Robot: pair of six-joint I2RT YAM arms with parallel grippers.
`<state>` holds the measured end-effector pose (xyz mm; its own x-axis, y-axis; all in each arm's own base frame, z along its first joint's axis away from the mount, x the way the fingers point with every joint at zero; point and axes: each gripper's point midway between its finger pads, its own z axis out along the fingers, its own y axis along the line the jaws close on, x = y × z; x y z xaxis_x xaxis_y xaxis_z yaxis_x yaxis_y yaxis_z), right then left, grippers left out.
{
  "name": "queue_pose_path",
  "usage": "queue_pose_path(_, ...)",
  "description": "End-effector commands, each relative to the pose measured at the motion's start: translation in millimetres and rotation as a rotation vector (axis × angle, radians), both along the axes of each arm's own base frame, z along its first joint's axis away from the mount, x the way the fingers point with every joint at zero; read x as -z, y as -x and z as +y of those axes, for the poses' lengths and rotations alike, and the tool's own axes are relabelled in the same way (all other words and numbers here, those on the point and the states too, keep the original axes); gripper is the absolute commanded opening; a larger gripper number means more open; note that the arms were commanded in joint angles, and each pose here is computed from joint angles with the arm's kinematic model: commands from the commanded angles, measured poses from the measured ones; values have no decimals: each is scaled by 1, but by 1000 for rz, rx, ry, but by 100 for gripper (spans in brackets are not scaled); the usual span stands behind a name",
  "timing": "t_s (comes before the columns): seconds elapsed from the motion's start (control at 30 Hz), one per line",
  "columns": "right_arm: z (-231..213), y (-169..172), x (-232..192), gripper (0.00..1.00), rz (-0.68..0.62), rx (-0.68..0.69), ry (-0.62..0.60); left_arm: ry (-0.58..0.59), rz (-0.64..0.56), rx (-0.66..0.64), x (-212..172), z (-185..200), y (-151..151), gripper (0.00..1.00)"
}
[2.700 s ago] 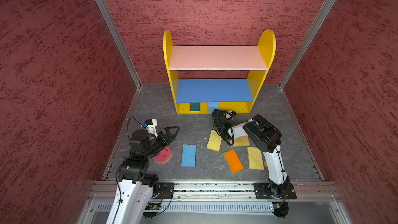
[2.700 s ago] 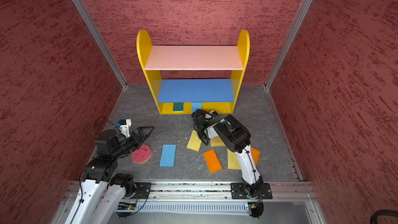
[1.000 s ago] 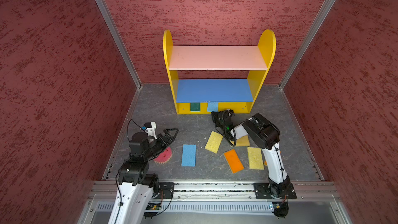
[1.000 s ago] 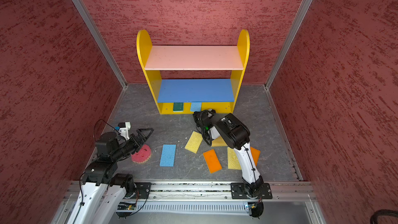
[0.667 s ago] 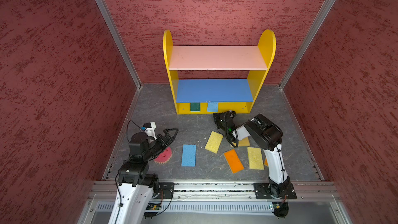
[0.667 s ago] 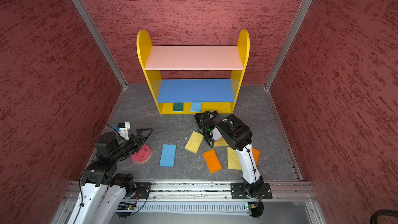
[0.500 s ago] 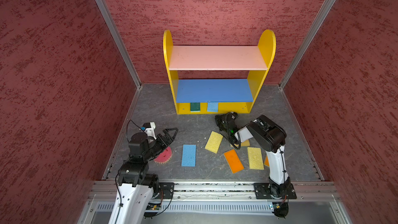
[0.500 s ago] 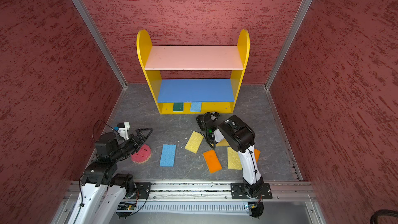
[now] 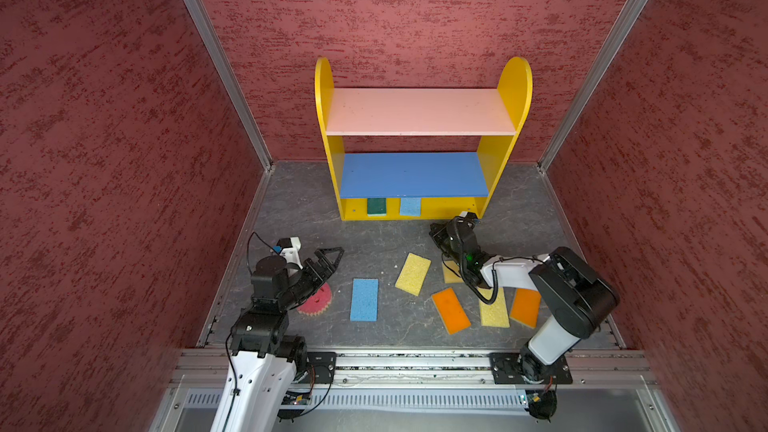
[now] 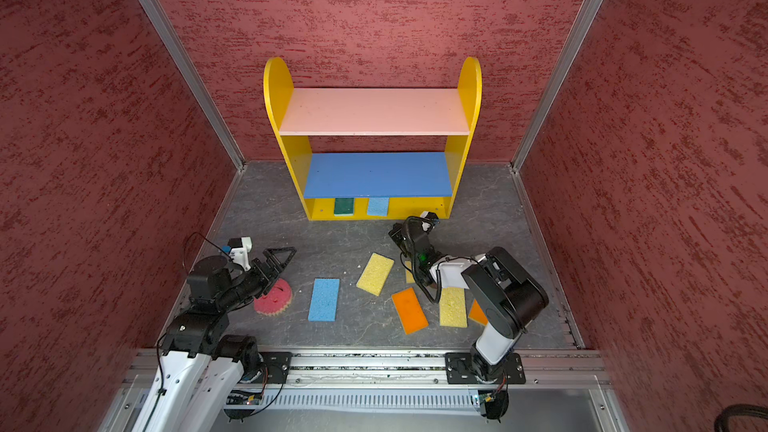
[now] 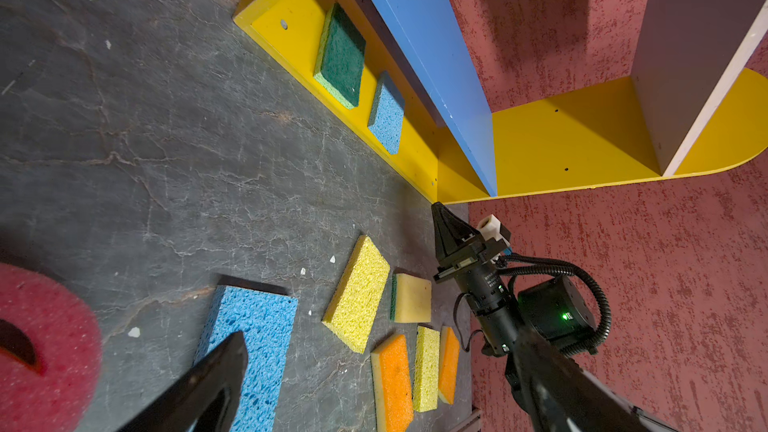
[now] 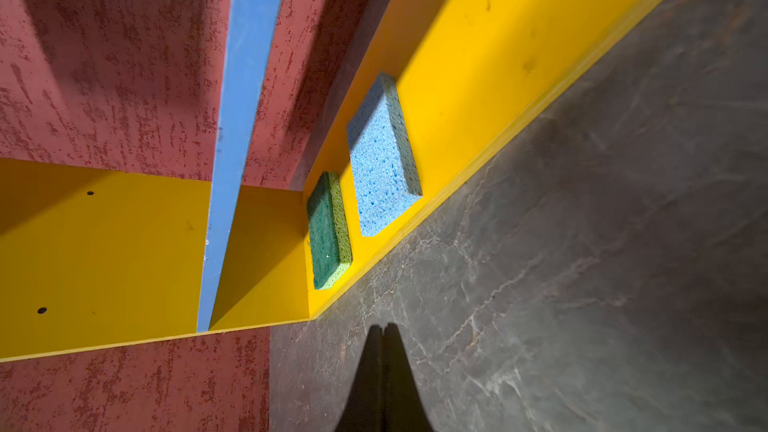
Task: Place and organize the cleaning sponges onto the shelf
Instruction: 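Open the right gripper and draw it back from the blue sponge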
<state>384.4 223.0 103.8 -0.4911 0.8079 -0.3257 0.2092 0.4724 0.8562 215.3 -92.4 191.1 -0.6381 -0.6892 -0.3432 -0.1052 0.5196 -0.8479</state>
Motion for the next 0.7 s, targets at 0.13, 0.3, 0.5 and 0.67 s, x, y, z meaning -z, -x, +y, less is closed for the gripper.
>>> queue_pose_path(0.13,5,-4,11,0,35,-76,127,14,-14,-6,1,0,-6,99)
queue_pose_path(0.3,33,-29,12,0,-13,-130,38,11,-16,-3,-1,0,-5,100)
queue_pose_path(0.5,46,-54,38,0,9,-113,-105,8,-8,-11,1,2,-2,100)
queue_pose_path(0.67,48,-61,59,0,36,-83,-147,9,-5,-16,3,3,-3,100)
